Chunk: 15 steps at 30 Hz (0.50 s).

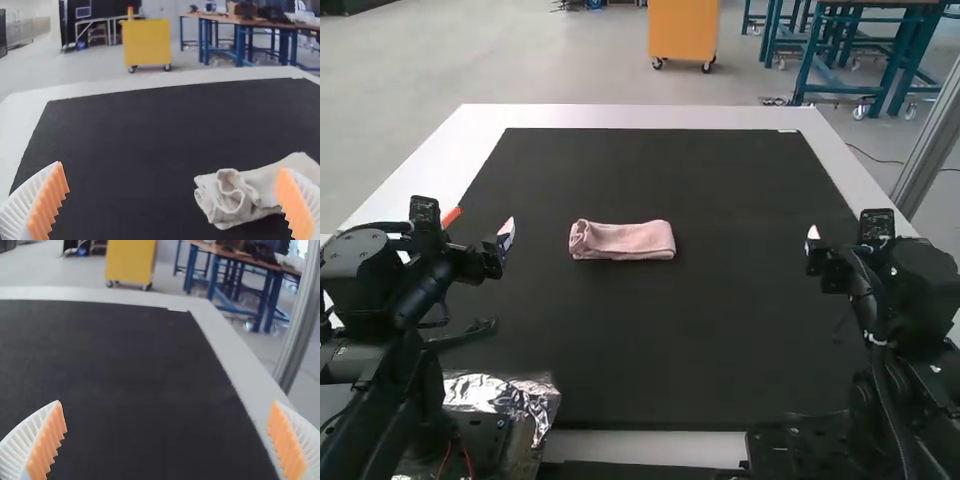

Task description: Fold the towel.

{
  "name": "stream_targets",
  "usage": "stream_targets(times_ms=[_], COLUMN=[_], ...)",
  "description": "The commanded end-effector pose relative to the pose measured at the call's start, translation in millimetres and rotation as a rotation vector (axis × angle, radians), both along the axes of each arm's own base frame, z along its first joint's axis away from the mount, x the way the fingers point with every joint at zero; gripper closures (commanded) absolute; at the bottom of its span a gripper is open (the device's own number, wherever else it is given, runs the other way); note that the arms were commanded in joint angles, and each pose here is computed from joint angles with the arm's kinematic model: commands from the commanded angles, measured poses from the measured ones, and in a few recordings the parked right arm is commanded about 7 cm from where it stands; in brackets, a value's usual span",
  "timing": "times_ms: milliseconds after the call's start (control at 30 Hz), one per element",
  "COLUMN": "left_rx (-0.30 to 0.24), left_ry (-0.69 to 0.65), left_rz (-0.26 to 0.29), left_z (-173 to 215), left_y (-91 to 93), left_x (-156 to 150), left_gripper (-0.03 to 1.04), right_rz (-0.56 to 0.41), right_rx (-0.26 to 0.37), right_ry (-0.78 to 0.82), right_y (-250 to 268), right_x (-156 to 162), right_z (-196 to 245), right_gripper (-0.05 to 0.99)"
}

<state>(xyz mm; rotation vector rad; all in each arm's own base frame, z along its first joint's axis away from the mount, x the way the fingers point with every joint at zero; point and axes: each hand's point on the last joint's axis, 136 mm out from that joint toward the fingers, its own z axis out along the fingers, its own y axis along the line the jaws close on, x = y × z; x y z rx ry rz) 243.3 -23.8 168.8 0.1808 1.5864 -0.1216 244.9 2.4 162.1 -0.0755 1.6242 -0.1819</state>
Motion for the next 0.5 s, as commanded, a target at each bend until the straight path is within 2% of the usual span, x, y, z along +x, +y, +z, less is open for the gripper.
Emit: stream_targets(times_ms=[0,100,467], left_rx=[0.050,0.051,0.051], left_ry=[-0.018,-0.015,-0.015], left_rz=[-0.041,-0.037,-0.035], left_z=[0.4,-0.3,-0.3], left_y=[-7.1,-6.0,-5.6], left_x=[-1.6,-1.4,-1.3], left_gripper=[0.04,0.04,0.04], right_rz=[-0.008,0.044,0.050], right_rx=[0.024,0.025,0.025], right_ry=[-0.012,-0.001,0.000], right_y=[-0.5,8.5,9.6], right_x=[-0.2,0.1,0.1], right_z=[0.5,-1.8,-2.2], right_gripper=[0.01,0.01,0.01])
